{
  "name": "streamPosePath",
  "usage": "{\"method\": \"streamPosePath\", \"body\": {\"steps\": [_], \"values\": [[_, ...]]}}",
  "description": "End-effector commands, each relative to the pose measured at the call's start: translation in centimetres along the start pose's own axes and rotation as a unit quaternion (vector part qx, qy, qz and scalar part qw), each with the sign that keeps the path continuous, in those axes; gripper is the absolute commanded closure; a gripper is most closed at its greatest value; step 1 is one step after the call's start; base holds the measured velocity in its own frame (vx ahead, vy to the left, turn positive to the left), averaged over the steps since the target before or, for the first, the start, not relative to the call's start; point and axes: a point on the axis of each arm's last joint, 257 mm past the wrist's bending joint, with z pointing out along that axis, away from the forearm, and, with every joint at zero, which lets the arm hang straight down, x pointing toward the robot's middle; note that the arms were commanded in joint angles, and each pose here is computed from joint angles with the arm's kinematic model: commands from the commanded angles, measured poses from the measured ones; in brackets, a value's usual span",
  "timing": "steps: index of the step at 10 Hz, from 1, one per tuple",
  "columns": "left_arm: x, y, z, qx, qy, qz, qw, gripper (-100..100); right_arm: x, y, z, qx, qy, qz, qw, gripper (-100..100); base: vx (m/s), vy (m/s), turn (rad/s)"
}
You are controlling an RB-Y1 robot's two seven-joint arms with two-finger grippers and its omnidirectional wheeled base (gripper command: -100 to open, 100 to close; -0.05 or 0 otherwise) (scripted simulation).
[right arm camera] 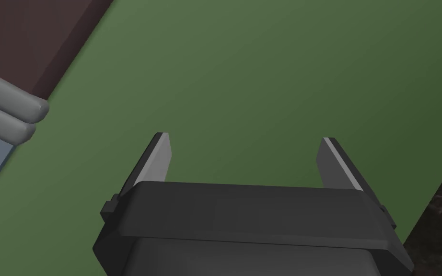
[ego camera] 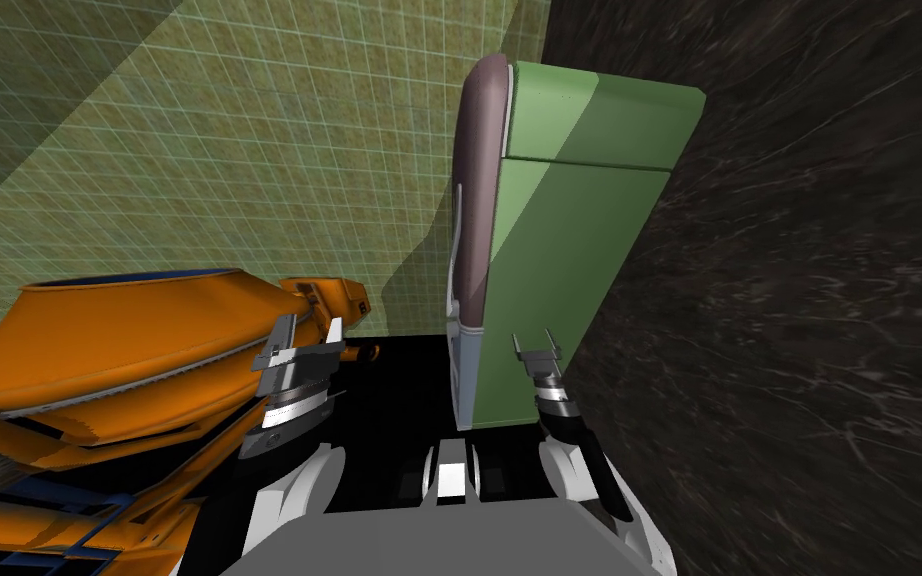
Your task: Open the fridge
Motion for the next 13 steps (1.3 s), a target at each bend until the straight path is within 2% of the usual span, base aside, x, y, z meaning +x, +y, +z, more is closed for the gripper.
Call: {"method": "streamPosePath", "body": {"steps": [1, 6, 7, 9, 10, 12, 13], "values": [[0.0, 0.0, 0.0, 0.0, 0.0, 0.0, 1.0, 0, -0.5, -0.7, -0.1, 0.004, -0.007, 0.051, 0.9987, -100, 0.024, 0.026, 0.02], [0.0, 0.0, 0.0, 0.0, 0.0, 0.0, 1.0, 0, -0.9, -1.4, -0.3, 0.007, -0.014, 0.13, 0.9913, -100, 0.019, 0.019, 0.008], [0.0, 0.0, 0.0, 0.0, 0.0, 0.0, 1.0, 0, -1.4, -2.1, -0.4, 0.01, -0.022, 0.158, 0.9871, -100, 0.02, 0.023, 0.024], [0.0, 0.0, 0.0, 0.0, 0.0, 0.0, 1.0, 0, -1.4, -2.1, -0.4, 0.01, -0.022, 0.183, 0.9827, -100, 0.016, 0.019, 0.009], [0.0, 0.0, 0.0, 0.0, 0.0, 0.0, 1.0, 0, -1.9, -2.8, -0.5, 0.012, -0.03, 0.211, 0.977, -100, 0.021, 0.019, 0.029], [0.0, 0.0, 0.0, 0.0, 0.0, 0.0, 1.0, 0, -1.9, -2.8, -0.5, 0.011, -0.031, 0.236, 0.9712, -100, 0.014, 0.016, 0.008], [0.0, 0.0, 0.0, 0.0, 0.0, 0.0, 1.0, 0, -2.4, -3.5, -0.7, 0.013, -0.04, 0.263, 0.9638, -100, 0.018, 0.027, 0.03]]}}
